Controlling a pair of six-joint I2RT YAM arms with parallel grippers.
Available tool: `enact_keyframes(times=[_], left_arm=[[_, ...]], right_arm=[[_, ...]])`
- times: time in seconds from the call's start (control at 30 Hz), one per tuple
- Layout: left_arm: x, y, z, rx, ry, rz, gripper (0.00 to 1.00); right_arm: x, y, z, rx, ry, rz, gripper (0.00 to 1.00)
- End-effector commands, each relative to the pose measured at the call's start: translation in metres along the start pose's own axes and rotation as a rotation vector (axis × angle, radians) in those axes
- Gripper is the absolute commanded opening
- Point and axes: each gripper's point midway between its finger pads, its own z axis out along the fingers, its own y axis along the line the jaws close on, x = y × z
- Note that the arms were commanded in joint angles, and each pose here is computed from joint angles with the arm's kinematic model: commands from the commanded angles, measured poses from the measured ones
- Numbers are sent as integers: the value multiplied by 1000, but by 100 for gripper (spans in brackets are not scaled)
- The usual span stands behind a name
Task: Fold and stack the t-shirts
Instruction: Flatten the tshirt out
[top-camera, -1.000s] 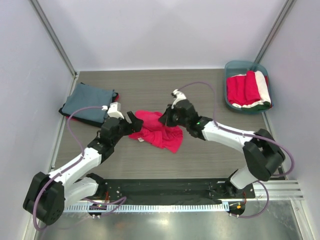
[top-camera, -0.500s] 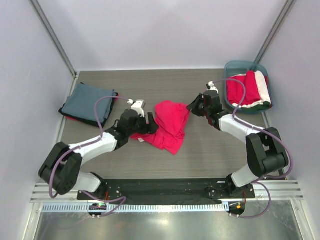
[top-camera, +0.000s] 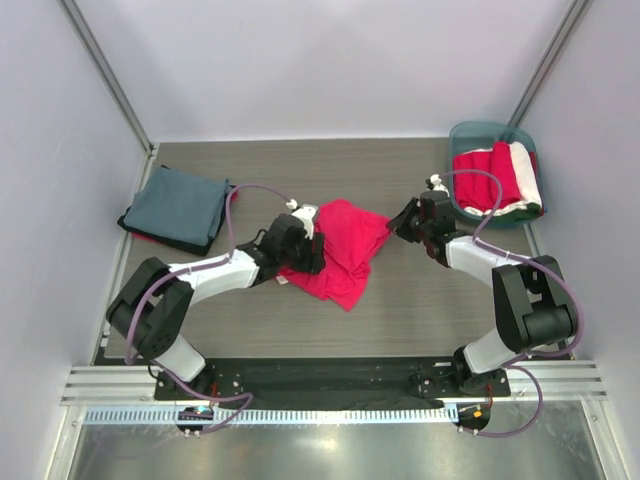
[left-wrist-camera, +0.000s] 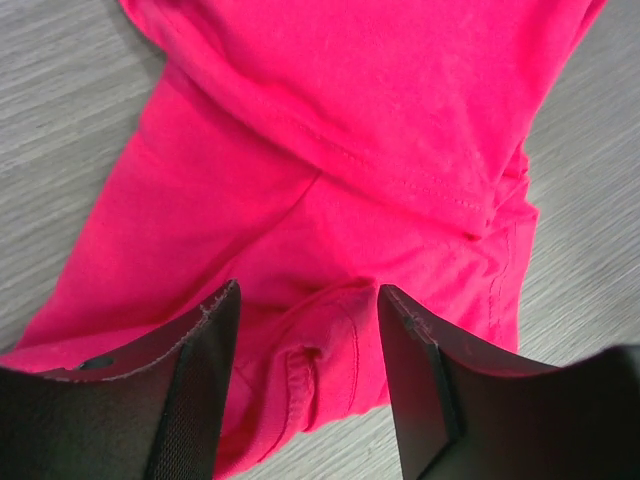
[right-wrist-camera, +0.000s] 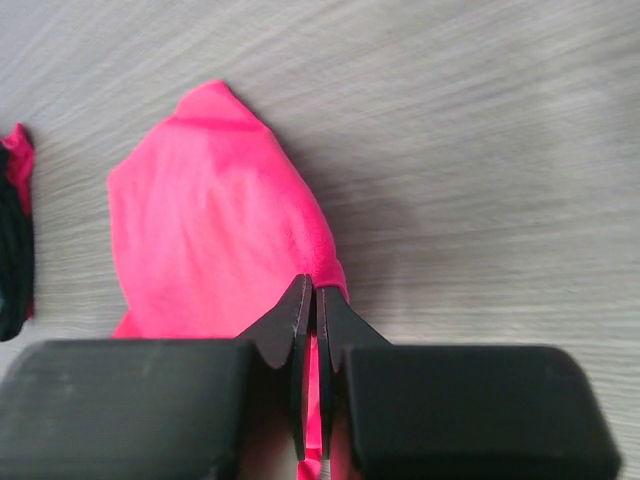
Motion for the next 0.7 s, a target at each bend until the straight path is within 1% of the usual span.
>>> enact_keyframes(times=[0.0, 0.03, 0.1, 0.13, 0.2, 0.23, 0.3, 0.33, 0.4, 0.43, 0.5, 0.53, 0.6, 0.63, 0.67], left_arm=[[4, -4, -3, -2, 13, 57, 58], [4, -4, -3, -6, 15, 57, 55], [5, -3, -3, -7, 18, 55, 53], [6, -3, -2, -7, 21, 54, 47], [7, -5, -1, 4, 29, 54, 44], [9, -5, 3, 7, 41, 55, 37], [13, -10, 6, 35, 60, 57, 33], [19, -10, 10, 38, 95, 57, 20], [21, -13, 11, 52, 115, 52, 0], [21, -14, 10, 53, 114, 44, 0], [11, -16, 5, 58, 75, 29, 0], [8, -10, 2, 23, 55, 17, 0], [-11, -3, -12, -13, -13, -53, 0], [-17, 12, -17, -78, -47, -104, 0], [-24, 30, -24, -125, -76, -207, 0]], right_arm=[[-8, 6, -1, -68, -50, 6, 7], [-8, 3, 1, -68, -53, 15, 7], [-4, -1, 4, -71, -33, 24, 6], [-3, -3, 4, -69, -31, 28, 6], [-3, -4, 4, -81, -35, 37, 5], [-4, -3, 3, -85, -42, 38, 5], [-7, -6, 1, -75, -57, 39, 4], [-9, -8, -1, -67, -62, 39, 4], [-12, -14, -3, -49, -78, 41, 4], [-18, -15, -7, -40, -98, 42, 3], [-20, -20, -9, -22, -111, 45, 2], [-24, -23, -11, -3, -131, 49, 1], [-26, -31, -13, 38, -143, 61, 1], [-30, -41, -17, 87, -163, 83, 1], [-33, -51, -20, 134, -191, 99, 1]])
